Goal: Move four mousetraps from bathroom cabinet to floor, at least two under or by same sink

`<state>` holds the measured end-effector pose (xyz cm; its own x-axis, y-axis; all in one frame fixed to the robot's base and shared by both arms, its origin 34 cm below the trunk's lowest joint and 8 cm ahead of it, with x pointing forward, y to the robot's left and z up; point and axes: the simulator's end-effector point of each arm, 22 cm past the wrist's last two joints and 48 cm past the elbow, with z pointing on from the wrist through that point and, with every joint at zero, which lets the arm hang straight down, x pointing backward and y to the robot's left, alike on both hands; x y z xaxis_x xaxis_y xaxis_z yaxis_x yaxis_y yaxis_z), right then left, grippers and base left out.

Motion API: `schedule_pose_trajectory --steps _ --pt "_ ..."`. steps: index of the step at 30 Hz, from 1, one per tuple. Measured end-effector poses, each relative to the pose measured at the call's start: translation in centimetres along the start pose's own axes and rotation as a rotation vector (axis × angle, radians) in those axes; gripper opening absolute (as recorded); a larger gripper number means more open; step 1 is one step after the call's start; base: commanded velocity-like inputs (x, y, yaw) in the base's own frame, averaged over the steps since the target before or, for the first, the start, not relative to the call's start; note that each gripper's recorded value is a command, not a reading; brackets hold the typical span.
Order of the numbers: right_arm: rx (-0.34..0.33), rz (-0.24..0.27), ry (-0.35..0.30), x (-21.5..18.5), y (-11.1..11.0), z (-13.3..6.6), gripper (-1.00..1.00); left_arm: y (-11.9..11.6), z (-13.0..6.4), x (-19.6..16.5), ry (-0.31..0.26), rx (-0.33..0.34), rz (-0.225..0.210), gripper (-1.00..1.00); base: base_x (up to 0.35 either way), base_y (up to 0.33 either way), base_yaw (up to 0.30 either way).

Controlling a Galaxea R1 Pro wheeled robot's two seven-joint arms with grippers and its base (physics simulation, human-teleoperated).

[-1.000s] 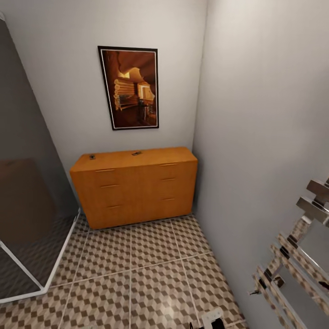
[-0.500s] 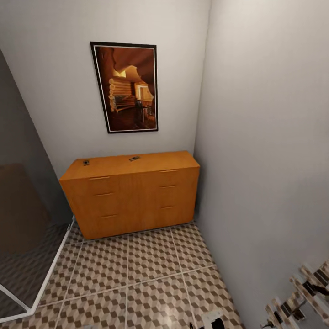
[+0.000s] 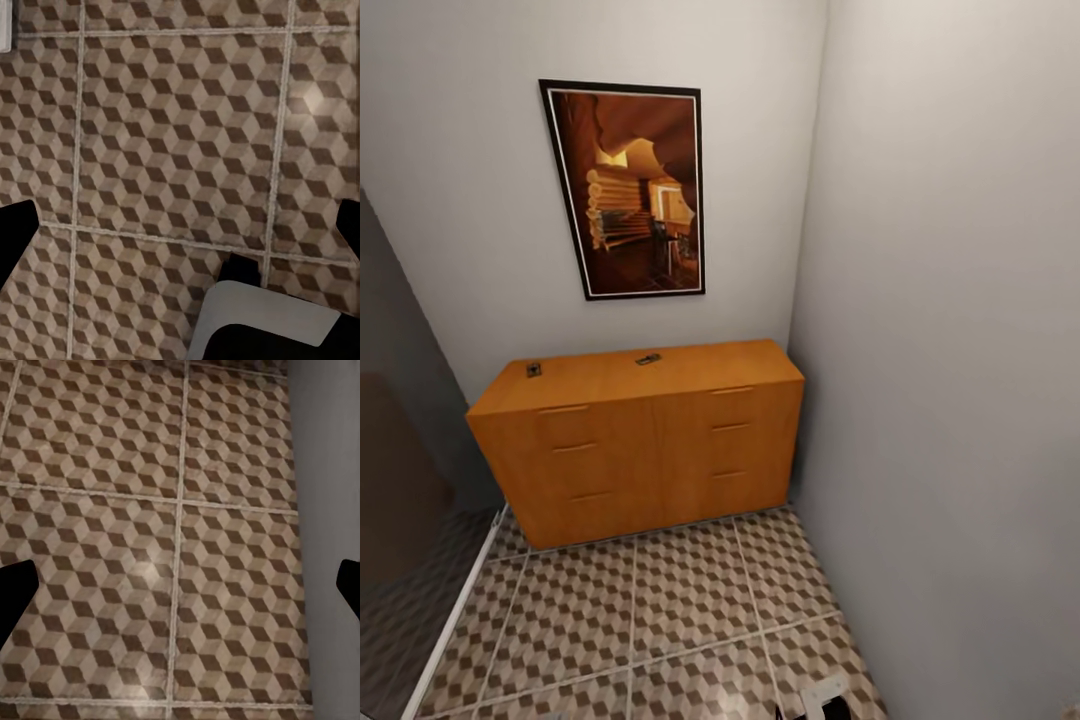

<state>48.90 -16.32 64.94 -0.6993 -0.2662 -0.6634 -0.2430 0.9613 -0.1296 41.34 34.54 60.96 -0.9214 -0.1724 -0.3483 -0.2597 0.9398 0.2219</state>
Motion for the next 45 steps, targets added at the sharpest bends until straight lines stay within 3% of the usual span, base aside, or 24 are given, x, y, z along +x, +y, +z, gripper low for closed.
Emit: schedule_pose_trajectory --steps 8,12,15,16,19,23,24,29,33,35,39,40,43,45 --pt "0.005 0.008 -0.006 -0.4 0.1 0.1 1.00 0.1 0.0 -0.1 -0.002 -0.003 -0.006 1.00 0.043 0.000 0.000" --pt "0.017 0.009 -0.024 -1.8 -0.4 0.6 1.00 -2.3 -0.4 -0.6 -0.004 0.031 -0.015 1.00 0.000 0.000 0.000" --pt "0.028 0.003 -0.042 -3.6 -0.8 1.1 1.00 -5.8 -1.1 -3.3 -0.038 0.085 -0.022 1.00 0.000 0.000 0.000" --pt "0.040 -0.005 -0.051 -5.2 -1.3 1.5 1.00 -8.6 -1.8 -6.5 -0.080 0.135 -0.029 1.00 0.000 0.000 0.000" --pt "0.066 -0.005 -0.087 -8.9 -2.4 2.1 1.00 -12.9 -3.5 -11.5 -0.135 0.220 -0.037 1.00 0.000 0.000 0.000" --pt "0.104 0.001 -0.143 -13.9 -4.1 2.3 1.00 -16.9 -5.7 -15.3 -0.146 0.308 -0.031 1.00 0.000 0.000 0.000" --pt "0.124 0.002 -0.167 -16.5 -5.1 2.2 1.00 -18.7 -6.8 -16.6 -0.135 0.348 -0.013 1.00 0.000 0.000 0.000" --pt "0.180 0.021 -0.242 -24.9 -8.2 0.2 1.00 -22.9 -10.6 -21.6 -0.132 0.454 0.039 1.00 0.000 0.000 0.000" --pt "0.200 0.039 -0.312 -30.8 -10.1 -2.5 1.00 -24.8 -13.6 -25.7 -0.172 0.513 0.064 1.00 0.000 0.000 0.000" --pt "0.203 0.048 -0.353 -34.2 -11.1 -4.8 1.00 -26.1 -16.2 -28.7 -0.213 0.557 0.081 1.00 0.000 0.000 0.000" --pt "0.207 0.060 -0.370 -37.1 -12.0 -7.4 1.00 -27.4 -20.3 -32.5 -0.265 0.619 0.108 1.00 0.000 0.000 0.000" --pt "0.210 0.065 -0.362 -37.9 -12.5 -8.5 1.00 -27.6 -22.5 -34.3 -0.286 0.641 0.119 1.00 0.000 0.000 0.000" --pt "0.214 0.075 -0.349 -38.8 -12.9 -9.7 1.00 -26.6 -26.2 -37.3 -0.323 0.656 0.118 1.00 0.000 0.000 0.000" --pt "0.224 0.081 -0.357 -40.8 -13.6 -10.9 1.00 -24.0 -32.5 -42.0 -0.411 0.660 0.084 1.00 0.000 0.000 0.000"
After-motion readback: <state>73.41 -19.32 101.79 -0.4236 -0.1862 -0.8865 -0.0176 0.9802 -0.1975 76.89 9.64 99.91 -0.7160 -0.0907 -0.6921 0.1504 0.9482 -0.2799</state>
